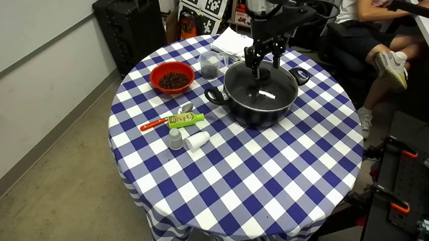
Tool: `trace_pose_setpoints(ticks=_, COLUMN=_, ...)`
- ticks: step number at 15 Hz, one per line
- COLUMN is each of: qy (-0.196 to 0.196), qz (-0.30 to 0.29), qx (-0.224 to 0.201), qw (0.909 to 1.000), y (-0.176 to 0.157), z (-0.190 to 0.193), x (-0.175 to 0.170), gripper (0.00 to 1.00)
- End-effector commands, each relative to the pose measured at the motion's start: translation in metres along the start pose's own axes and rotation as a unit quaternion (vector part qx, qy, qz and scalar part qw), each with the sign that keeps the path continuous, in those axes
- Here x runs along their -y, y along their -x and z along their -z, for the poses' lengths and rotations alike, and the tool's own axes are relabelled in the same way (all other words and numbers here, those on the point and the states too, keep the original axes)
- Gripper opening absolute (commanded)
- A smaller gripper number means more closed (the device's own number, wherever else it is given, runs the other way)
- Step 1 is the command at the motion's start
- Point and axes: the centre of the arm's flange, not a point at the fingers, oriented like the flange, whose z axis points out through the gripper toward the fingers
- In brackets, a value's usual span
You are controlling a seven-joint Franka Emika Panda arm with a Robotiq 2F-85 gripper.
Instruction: Put the lid on the pot
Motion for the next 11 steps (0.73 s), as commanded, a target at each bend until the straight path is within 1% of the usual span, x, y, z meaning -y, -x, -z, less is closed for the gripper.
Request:
trace_pose_setpoints(ticks=1, qy=-0.012, qz=-0.006, qx=-0.001, qw=0.9999, y=-0.003, z=0.009, x=0.000, gripper=1.00)
trace_pose_setpoints(ticks=3, qy=-0.017, qz=-0.004, qx=0.001, qw=0.9998, y=0.000, z=0.011, x=-0.002, gripper=1.00)
trace_pose_setpoints(ticks=5, qy=-0.039, qz=0.009, qx=0.012, qw=0.9991, y=0.014, z=0.021, x=-0.008, gripper=1.00)
trace_pose_setpoints(ticks=6, qy=-0.014, qz=-0.001, qx=0.002, qw=0.9999, y=0.001, z=0.006, x=-0.001, gripper=1.00)
trace_pose_setpoints(ticks=8, qy=-0.024, qz=0.001, qx=0.002, qw=0.9997, y=0.004, z=0.014, x=-0.003, gripper=1.00)
trace_pose_setpoints(ticks=11, qy=-0.027, qz=0.001, qx=0.001, qw=0.9996, y=0.006, z=0.019, x=-0.005, gripper=1.00)
